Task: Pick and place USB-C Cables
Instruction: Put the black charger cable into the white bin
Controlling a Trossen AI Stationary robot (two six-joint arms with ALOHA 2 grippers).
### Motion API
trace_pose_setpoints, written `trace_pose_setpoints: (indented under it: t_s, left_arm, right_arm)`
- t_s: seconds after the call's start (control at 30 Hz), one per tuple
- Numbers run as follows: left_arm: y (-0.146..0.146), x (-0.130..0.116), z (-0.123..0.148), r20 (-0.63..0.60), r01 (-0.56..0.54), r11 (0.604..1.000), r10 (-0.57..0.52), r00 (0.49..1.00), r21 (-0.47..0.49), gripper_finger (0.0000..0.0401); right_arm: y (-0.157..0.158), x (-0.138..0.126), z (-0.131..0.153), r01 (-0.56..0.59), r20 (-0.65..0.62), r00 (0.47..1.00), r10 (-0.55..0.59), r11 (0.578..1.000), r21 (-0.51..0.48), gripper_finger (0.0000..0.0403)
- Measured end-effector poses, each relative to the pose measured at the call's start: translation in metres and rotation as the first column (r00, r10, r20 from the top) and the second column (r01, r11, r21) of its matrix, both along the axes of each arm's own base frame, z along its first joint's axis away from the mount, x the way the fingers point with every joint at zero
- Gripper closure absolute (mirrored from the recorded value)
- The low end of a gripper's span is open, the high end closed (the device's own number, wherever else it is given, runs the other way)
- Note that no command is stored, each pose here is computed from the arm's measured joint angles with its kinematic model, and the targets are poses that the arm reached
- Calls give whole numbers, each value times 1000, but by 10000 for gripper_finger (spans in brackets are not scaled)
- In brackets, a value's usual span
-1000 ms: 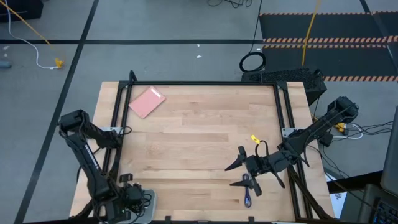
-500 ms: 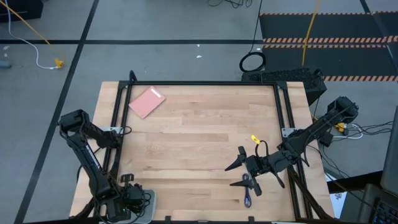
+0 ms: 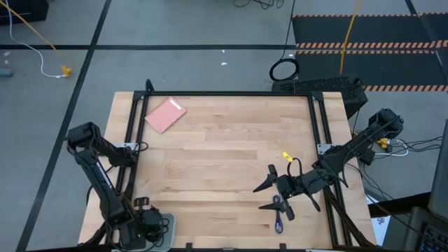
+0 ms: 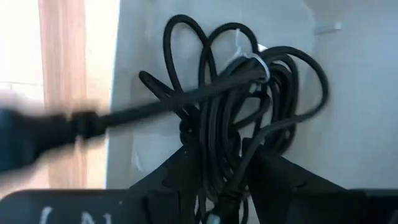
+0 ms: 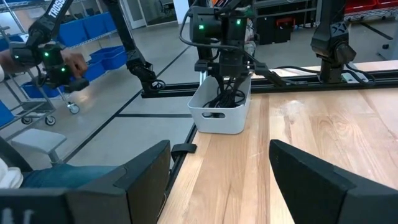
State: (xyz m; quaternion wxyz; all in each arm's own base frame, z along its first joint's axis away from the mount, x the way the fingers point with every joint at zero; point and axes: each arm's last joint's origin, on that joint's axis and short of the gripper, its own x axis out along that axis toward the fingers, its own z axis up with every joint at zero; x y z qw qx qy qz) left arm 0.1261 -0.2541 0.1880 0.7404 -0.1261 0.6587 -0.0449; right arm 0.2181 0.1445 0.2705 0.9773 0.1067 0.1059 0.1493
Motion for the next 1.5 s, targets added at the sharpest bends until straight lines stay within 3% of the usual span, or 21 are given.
trace_pose_setpoints:
  t_s: [0.4,0.67,1.07,1.3,1.5]
  left_arm:
    - [12,-7,29,19,-11,996,13,1000,-88,276]
    - [39,-12,60,21,-126,981,130,991,-149,277]
    - [68,2,66,179,-190,982,186,966,6,277]
    - [65,21,71,311,-130,990,139,940,-49,277]
    - [61,21,68,302,-109,992,121,946,-57,285]
  right_arm:
    - [0,0,0,0,0,1000,0,1000,0,136]
    - [0,0,0,-1,0,1000,1,1000,-5,136]
    - [0,0,-2,-1,-14,1000,0,1000,-15,136]
    - [0,0,-2,-1,-15,1000,0,1000,-16,136]
    - [0,0,-3,-1,-20,1000,0,1000,-20,136]
